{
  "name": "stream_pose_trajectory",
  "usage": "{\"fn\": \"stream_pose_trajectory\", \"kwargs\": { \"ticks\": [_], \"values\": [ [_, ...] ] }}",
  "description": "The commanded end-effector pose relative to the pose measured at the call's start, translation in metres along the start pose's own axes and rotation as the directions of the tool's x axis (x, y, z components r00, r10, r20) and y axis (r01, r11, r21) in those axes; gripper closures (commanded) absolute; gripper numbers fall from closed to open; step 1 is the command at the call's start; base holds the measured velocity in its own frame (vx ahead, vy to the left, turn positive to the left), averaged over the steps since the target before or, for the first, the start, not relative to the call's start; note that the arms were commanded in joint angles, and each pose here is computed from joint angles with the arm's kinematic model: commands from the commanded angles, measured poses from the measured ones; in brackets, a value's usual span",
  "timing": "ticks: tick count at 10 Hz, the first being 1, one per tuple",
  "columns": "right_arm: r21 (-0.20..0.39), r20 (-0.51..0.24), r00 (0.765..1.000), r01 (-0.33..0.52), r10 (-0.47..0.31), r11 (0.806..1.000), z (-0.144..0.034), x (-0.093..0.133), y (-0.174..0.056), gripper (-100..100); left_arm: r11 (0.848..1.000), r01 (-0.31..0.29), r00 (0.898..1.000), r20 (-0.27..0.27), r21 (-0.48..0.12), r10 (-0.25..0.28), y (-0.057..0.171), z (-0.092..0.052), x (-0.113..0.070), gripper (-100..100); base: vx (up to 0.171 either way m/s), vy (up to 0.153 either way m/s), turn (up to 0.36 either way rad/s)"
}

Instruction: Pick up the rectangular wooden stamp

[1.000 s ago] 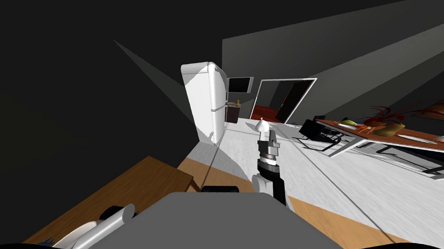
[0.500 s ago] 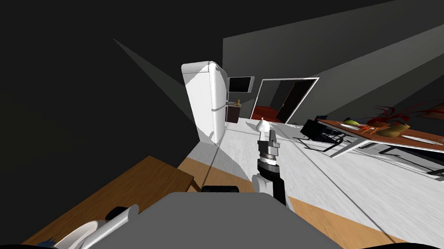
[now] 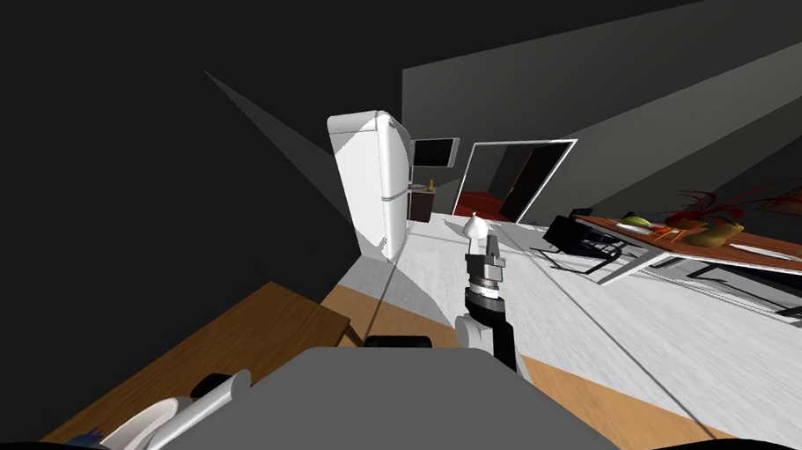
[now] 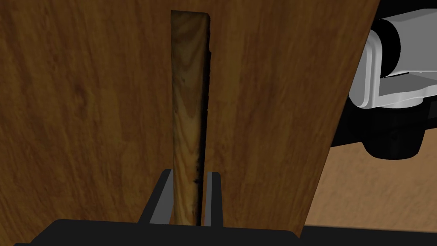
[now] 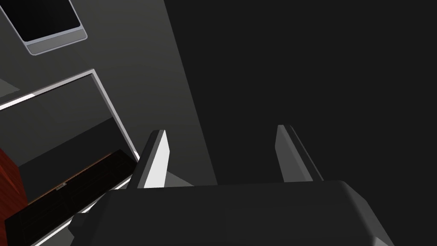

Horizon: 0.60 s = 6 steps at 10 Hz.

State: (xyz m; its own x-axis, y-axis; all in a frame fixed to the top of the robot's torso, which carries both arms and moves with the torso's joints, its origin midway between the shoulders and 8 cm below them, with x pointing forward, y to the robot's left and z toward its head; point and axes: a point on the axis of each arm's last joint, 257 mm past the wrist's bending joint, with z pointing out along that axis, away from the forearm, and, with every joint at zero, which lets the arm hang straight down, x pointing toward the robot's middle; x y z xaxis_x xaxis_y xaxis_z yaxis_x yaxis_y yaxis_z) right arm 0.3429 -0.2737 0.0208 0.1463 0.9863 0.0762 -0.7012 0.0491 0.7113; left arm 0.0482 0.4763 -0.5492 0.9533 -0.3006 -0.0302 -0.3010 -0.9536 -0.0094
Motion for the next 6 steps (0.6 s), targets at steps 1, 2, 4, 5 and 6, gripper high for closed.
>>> {"fn": "stream_pose_trajectory", "kwargs": {
  "ticks": [1,2,4,5,6],
  "values": [
    [0.000,0.000,1.000,0.000,0.000,1.000,0.000,0.000,0.000,0,1.000,0.000,1.000,0.000,0.000,0.000,0.000,0.000,0.000,0,0.000,0.000,0.000],
    [0.000,0.000,1.000,0.000,0.000,1.000,0.000,0.000,0.000,0,1.000,0.001,1.000,0.000,0.003,-0.001,-0.004,-0.008,-0.001,100,0.000,0.000,-0.011],
    [0.000,0.000,1.000,0.000,0.000,1.000,0.000,0.000,0.000,0,1.000,0.005,1.000,0.002,0.002,-0.005,-0.007,-0.017,-0.002,100,-0.002,-0.007,-0.022],
    [0.000,0.000,1.000,0.000,0.000,1.000,0.000,0.000,0.000,0,1.000,0.003,1.000,0.001,0.004,-0.003,-0.007,-0.014,-0.002,100,0.000,0.000,0.000],
    [0.000,0.000,1.000,0.000,0.000,1.000,0.000,0.000,0.000,0,1.000,0.003,1.000,0.001,0.003,-0.003,-0.007,-0.015,-0.002,0,0.000,0.000,0.000]
  ]
}}
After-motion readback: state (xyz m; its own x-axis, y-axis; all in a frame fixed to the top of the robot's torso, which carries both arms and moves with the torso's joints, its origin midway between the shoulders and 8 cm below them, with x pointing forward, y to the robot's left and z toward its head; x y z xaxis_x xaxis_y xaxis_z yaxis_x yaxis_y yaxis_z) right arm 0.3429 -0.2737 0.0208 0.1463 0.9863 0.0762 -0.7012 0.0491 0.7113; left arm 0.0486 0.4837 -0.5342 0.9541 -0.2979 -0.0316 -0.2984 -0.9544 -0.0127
